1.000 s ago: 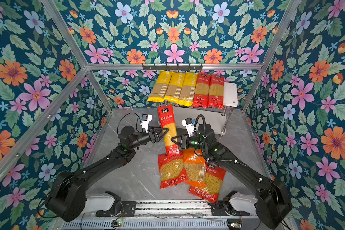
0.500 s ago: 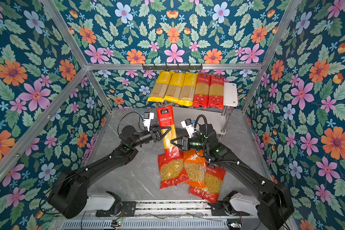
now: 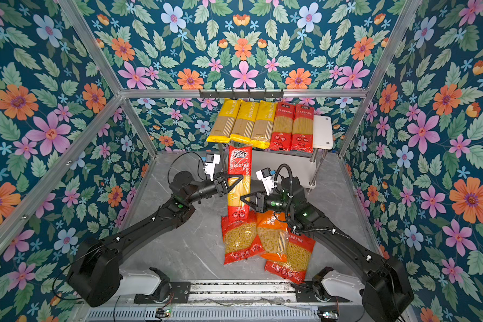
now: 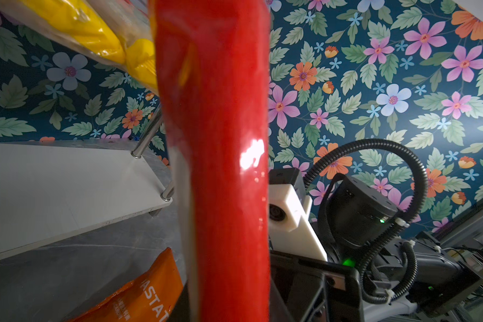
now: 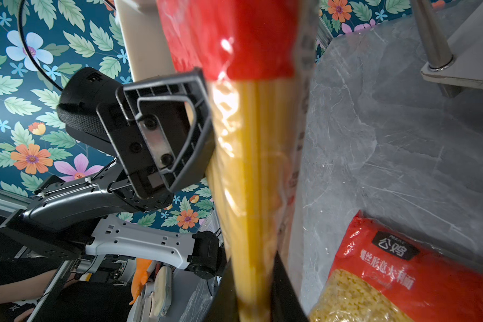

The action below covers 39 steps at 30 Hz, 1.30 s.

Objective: Arrange pasta packages on shelves
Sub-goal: Pick up the pasta bag from the center of the table.

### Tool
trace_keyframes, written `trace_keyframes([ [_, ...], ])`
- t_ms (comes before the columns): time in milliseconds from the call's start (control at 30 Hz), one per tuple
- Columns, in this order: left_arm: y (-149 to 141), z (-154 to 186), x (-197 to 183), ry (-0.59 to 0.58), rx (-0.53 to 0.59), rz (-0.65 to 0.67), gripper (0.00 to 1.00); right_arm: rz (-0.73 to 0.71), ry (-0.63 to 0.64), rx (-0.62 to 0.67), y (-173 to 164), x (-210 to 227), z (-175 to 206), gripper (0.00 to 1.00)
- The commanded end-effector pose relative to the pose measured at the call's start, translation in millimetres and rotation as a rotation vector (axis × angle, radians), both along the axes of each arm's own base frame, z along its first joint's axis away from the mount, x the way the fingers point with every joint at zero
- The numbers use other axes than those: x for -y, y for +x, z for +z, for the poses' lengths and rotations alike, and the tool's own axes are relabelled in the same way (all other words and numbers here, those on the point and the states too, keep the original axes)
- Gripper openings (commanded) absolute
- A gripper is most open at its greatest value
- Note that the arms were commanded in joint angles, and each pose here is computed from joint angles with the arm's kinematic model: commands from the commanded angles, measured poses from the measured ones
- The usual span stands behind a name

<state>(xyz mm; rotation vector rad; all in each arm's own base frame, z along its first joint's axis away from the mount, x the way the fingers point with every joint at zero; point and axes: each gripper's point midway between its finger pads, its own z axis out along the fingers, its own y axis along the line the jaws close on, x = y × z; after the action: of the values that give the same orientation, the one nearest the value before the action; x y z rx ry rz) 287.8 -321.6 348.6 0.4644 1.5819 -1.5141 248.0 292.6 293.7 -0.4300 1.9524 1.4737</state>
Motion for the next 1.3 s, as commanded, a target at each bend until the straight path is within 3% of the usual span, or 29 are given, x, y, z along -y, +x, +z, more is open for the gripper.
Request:
trace_keyframes([
  [0,-4,32,-2,-0.059,0.104,0.011,0.05,0.024,0.028,0.081,-5,-1,16,0.21],
  [500,3,57,-7,-0.062,0.142,0.073,0.00,0.033,0.005,0.073,-12,3,6,0.51],
  [733,25,65,-6,-0.031,0.090,0.150,0.01,0.010,0.069,0.173,-16,11,14,0.64],
  [900,26,79,-6,-0.050,0.109,0.149,0.01,-0.063,0.046,0.193,-10,26,14,0.66],
  [1100,30,108,-1,-0.081,0.156,0.134,0.02,-0.072,0.057,0.087,0,44,10,0.66],
  [1267,35,110,4,-0.085,0.152,0.120,0.03,-0.081,0.043,0.060,0,48,4,0.68],
])
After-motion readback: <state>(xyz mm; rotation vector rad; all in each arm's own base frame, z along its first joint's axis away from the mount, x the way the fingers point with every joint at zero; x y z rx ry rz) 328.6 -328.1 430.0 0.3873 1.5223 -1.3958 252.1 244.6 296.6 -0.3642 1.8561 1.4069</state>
